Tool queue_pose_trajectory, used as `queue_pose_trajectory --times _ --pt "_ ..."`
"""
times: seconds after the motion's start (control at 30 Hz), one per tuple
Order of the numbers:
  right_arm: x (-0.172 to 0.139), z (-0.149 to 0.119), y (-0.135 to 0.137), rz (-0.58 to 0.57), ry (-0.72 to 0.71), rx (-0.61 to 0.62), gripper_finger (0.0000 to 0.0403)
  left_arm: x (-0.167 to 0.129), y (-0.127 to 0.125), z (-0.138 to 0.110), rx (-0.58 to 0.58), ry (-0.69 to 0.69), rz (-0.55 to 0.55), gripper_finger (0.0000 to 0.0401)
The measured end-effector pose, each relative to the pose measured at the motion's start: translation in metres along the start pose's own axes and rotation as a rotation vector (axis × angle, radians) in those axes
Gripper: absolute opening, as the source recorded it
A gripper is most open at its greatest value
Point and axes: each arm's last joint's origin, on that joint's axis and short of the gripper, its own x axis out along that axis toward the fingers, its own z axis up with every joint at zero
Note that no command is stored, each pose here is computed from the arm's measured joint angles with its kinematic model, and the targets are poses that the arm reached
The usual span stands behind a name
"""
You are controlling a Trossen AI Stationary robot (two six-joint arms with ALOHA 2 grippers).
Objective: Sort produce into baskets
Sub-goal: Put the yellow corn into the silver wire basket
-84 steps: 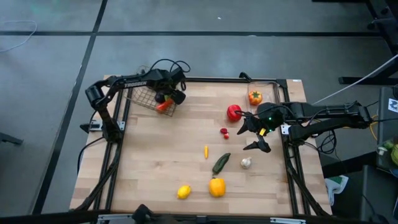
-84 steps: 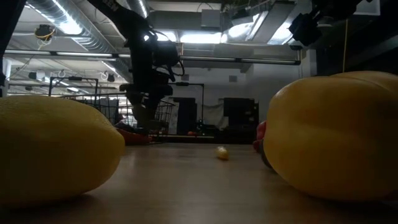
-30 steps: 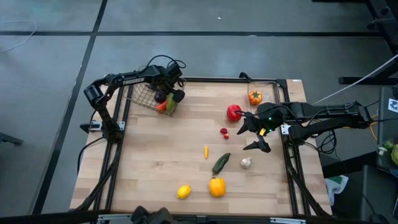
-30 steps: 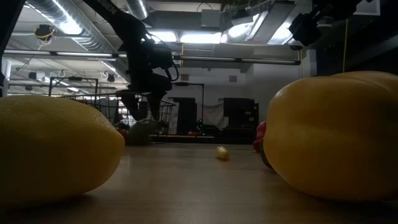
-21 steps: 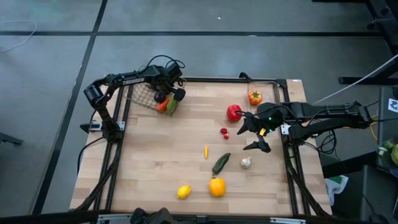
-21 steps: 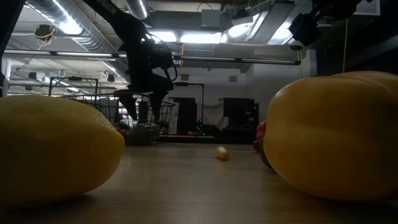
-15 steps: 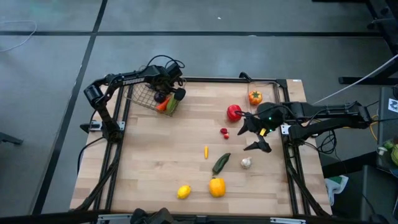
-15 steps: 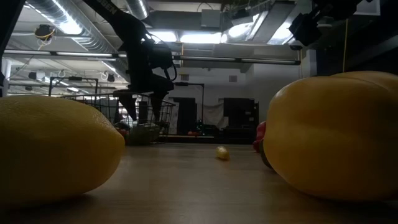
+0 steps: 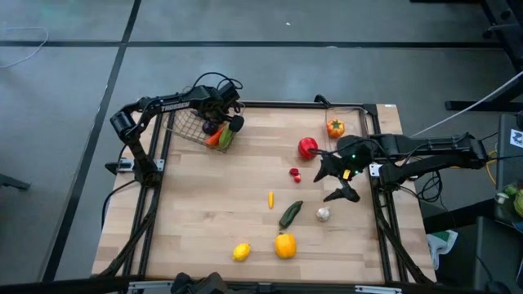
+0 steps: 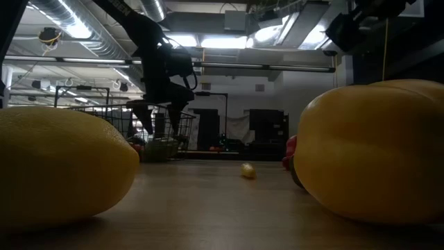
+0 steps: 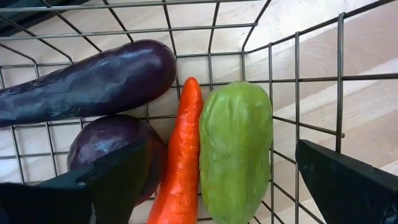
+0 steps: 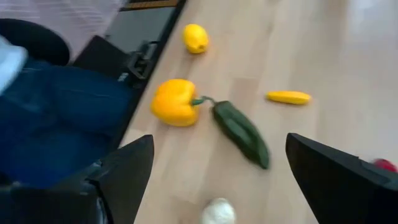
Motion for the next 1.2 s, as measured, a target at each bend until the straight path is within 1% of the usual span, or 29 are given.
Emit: queue_pose_trajectory --times 0.13,0.3,0.53,0.67,0.8,0.9,1.03,1.2 --pt "0.0 0.0 -0.002 -0.072 -0.002 0.0 0.036 -0.002 0.0 0.0 0.026 -0.005 -0.002 0.0392" --pt "0.0 0.0 -0.003 -0.115 -0.003 0.0 0.036 -0.018 0.002 -0.001 0.028 -0.052 -0.024 0.0392" --pt "0.0 0.0 -0.003 -0.119 -0.005 -0.017 0.036 -0.058 0.004 -0.007 0.051 -0.162 -0.08 0.0392" --pt "0.0 0.002 -0.004 -0.144 -0.016 -0.037 0.036 -0.084 -0.002 -0.014 0.074 -0.265 -0.148 0.0392" --pt "0.0 0.005 -0.004 -0.156 -0.049 -0.05 0.036 -0.107 -0.016 -0.022 0.113 -0.381 -0.241 0.0392" --pt "0.0 0.005 -0.005 -0.165 -0.051 -0.052 0.036 -0.118 -0.033 -0.031 0.172 -0.44 -0.314 0.0392" --pt "0.0 0.005 -0.005 -0.165 -0.052 -0.051 0.036 -0.121 -0.063 -0.05 0.297 -0.455 -0.384 0.0392" --pt "0.0 0.005 -0.005 -0.165 -0.051 -0.051 0.036 -0.118 -0.097 -0.076 0.415 -0.423 -0.45 0.0392"
